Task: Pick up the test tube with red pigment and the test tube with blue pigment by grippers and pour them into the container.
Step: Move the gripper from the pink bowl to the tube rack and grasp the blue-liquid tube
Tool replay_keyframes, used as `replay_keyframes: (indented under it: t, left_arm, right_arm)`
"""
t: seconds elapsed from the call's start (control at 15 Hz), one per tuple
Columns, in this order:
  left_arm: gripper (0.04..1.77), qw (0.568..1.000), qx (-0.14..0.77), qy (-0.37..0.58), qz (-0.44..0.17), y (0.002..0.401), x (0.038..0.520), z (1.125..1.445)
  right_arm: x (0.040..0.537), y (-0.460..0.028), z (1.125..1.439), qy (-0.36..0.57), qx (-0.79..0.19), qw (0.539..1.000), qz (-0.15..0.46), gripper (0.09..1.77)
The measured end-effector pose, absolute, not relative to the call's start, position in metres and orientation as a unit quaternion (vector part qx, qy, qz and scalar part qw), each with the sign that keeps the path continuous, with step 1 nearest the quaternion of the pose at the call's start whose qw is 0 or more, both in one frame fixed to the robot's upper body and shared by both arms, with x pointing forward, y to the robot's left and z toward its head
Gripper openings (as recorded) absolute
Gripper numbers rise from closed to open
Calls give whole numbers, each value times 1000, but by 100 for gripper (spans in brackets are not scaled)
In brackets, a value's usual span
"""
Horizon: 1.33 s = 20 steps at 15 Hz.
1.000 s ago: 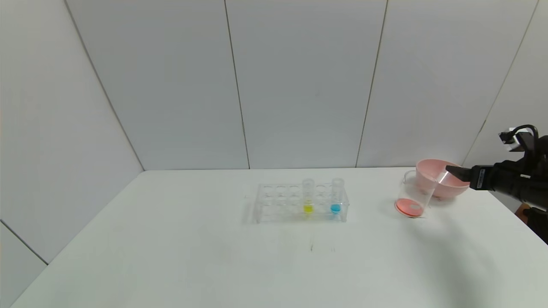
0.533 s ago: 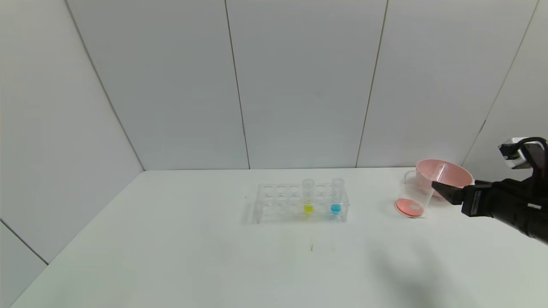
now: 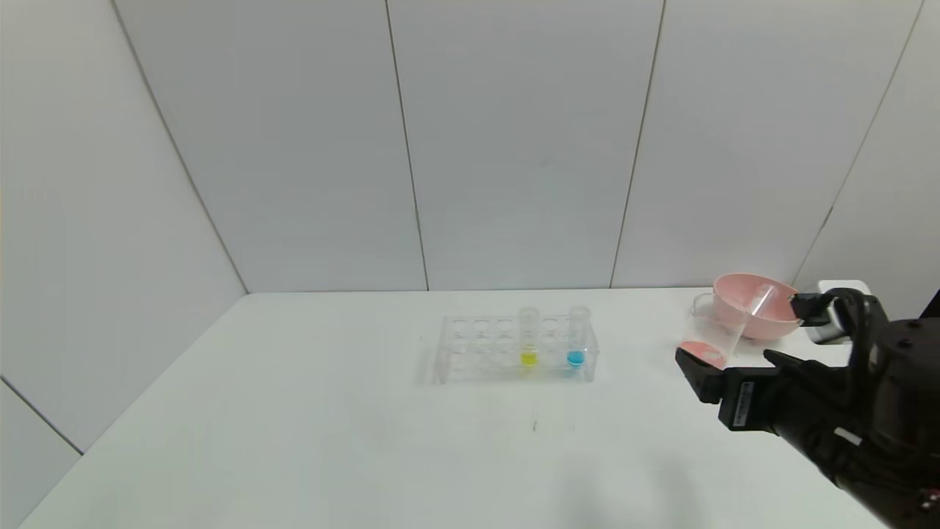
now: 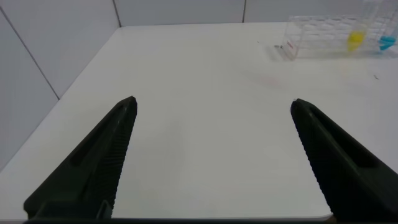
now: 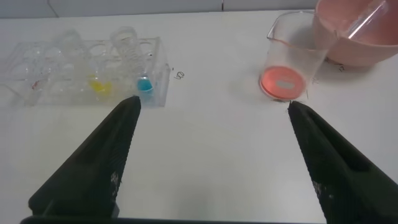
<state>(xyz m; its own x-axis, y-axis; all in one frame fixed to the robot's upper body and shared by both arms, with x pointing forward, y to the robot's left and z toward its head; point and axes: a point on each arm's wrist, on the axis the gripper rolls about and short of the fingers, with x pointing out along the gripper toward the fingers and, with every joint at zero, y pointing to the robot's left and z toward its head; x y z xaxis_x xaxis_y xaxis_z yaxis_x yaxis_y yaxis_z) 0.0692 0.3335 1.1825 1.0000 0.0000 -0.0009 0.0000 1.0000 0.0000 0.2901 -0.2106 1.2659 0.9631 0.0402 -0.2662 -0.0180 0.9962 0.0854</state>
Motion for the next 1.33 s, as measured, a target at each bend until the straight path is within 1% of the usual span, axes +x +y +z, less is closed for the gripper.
replay_keyframes:
  t: [0.33,0.67,1.0,1.33]
  left_arm:
    - [176,1000,0,1,0,334,69,1182]
    - [176,1000,0,0,0,334,69,1183]
    - [176,1000,0,0,0,334,69,1183]
    - [176,1000,0,0,0,334,69,1183]
  right_arm:
    - [308,-155,1257,142,41,988,42,170]
    - [342,-121,1241,149,33,987,47,170]
    - [377,-104,1224,152,22,988,32,170]
    - [404,-104,1213,152,16,988,10,170]
